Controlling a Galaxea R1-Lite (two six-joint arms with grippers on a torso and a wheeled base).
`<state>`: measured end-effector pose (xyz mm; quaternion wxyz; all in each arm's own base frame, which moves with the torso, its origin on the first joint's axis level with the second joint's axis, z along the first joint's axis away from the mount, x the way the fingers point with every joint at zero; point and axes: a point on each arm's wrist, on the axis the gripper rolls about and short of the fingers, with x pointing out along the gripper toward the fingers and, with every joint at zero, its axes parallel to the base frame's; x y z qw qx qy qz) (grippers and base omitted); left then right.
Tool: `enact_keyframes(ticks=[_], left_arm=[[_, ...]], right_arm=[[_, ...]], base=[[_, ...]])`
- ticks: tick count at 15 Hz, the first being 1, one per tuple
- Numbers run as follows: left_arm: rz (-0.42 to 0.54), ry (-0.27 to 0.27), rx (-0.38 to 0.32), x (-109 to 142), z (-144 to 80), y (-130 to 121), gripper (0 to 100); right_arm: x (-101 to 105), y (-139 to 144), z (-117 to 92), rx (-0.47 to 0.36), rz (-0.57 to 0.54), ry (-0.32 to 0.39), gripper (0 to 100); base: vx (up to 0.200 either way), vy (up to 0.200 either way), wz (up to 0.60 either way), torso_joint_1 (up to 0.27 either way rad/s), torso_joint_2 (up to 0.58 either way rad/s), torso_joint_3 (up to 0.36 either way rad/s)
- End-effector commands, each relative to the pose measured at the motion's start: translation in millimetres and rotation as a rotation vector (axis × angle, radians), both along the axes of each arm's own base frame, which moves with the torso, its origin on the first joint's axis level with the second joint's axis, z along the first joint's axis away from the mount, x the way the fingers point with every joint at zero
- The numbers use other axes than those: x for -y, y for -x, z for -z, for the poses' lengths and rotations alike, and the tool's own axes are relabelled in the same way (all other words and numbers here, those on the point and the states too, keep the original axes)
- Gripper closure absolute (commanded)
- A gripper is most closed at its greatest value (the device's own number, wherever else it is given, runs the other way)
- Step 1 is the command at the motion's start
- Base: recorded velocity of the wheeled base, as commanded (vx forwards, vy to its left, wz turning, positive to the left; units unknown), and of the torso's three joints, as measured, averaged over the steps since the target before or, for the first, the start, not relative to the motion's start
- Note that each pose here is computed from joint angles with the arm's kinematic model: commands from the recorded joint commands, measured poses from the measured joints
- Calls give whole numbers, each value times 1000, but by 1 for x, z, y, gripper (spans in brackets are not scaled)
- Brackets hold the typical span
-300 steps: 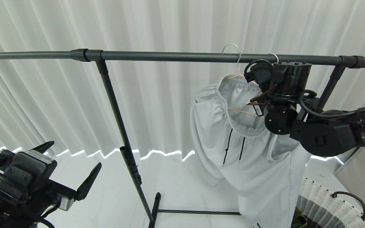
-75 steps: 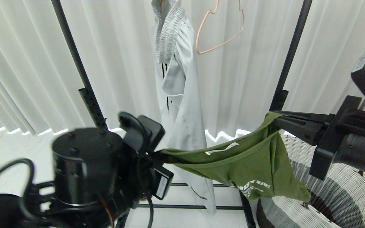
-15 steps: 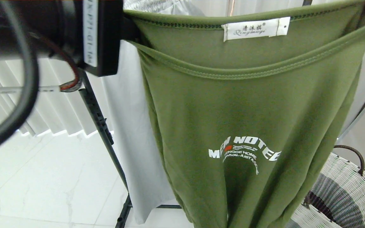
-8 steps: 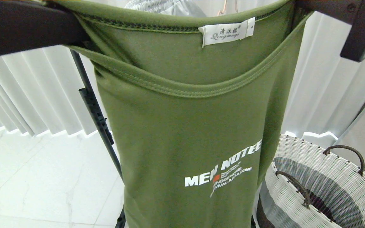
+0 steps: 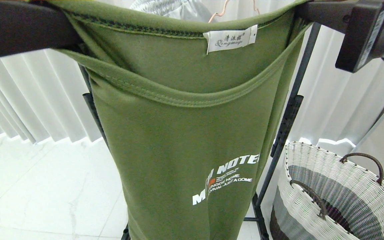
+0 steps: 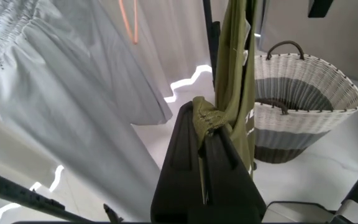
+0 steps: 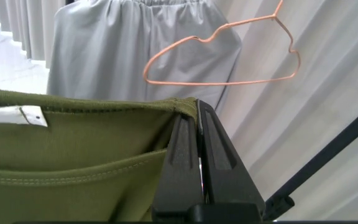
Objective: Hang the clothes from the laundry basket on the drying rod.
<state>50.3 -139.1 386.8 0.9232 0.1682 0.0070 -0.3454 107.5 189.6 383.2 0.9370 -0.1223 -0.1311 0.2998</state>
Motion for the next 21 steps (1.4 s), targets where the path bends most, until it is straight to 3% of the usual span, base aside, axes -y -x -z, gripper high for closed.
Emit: enact_keyframes(ticks=[1, 6, 11, 14, 15, 17, 21], left_arm=[[6, -5, 0, 2, 1, 0, 100], [0, -1, 2, 1, 0, 0, 100], [-121, -18, -1, 21, -2, -27, 100], [-180, 5, 21, 36, -17, -46, 100], [-217, 35, 34, 46, -25, -59, 100], [-231, 82, 60, 57, -33, -68, 100], [-260, 51, 81, 55, -33, -76, 100]], right_arm=[[1, 1, 0, 1, 1, -2, 100], [11, 3, -5, 4, 21, -10, 100], [56, 23, -10, -25, 36, 20, 100], [82, 38, -12, -41, 29, 39, 100], [92, 48, -11, -48, -8, 55, 100], [91, 60, -9, -54, -107, 77, 100], [82, 61, -5, -61, -137, 101, 100]], base=[[0, 0, 0, 0, 0, 0], [0, 0, 0, 0, 0, 0], [0, 0, 0, 0, 0, 0], [0, 0, 0, 0, 0, 0], [0, 0, 0, 0, 0, 0], [0, 0, 0, 0, 0, 0], [0, 0, 0, 0, 0, 0]])
